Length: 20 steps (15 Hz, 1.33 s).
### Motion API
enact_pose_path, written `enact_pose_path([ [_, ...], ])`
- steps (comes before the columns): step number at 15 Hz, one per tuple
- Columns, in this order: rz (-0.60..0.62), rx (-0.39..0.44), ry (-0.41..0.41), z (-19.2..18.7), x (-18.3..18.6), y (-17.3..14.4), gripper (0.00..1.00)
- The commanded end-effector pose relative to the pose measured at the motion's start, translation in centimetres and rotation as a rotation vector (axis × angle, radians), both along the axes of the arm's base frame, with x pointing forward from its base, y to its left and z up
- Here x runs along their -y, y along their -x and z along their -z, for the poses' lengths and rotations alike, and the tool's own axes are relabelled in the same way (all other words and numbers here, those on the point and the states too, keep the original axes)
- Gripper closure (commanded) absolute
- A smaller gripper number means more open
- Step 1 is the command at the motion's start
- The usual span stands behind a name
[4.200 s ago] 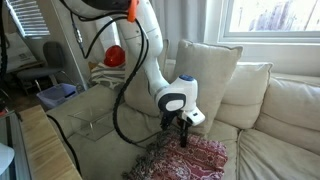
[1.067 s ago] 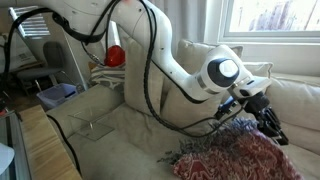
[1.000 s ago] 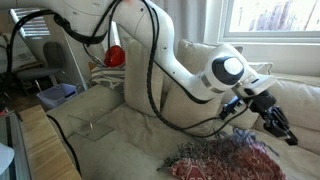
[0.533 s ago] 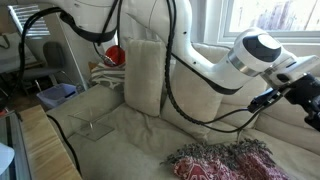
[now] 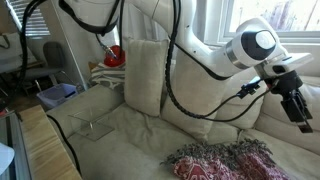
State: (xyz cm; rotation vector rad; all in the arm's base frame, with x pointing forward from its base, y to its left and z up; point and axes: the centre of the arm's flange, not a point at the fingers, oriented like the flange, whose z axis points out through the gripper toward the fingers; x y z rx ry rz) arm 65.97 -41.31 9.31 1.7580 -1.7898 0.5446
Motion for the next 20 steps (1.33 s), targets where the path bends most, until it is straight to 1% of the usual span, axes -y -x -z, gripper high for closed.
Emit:
enact_pose_path([
  [1,-0.096,0.004,-0.171,-1.8,-0.6,-0.7,0.00],
  [2,-0.104,0.018,-0.216,-1.9,-0.9,-1.2,0.00],
  [3,-0.080,0.010,-0.114,-1.4,-1.3,-1.3,0.00],
  [5,-0.106,0.026,-0.160,-2.1,-1.7,-1.7,0.00],
  [7,-0.109,0.031,-0.169,-2.3,-1.6,-1.8,0.00],
  [10,-0.157,0.062,-0.266,-4.9,-2.9,-1.9,0.00],
  [12,-0.206,0.080,-0.349,-7.2,-3.8,-2.3,0.00],
  [14,-0.241,0.066,-0.425,-9.4,-4.3,-2.7,0.00],
  [16,-0.282,0.032,-0.497,-10.9,-5.1,-2.9,0.00],
  [20,-0.341,-0.025,-0.664,-11.0,-7.7,-3.5,0.00],
])
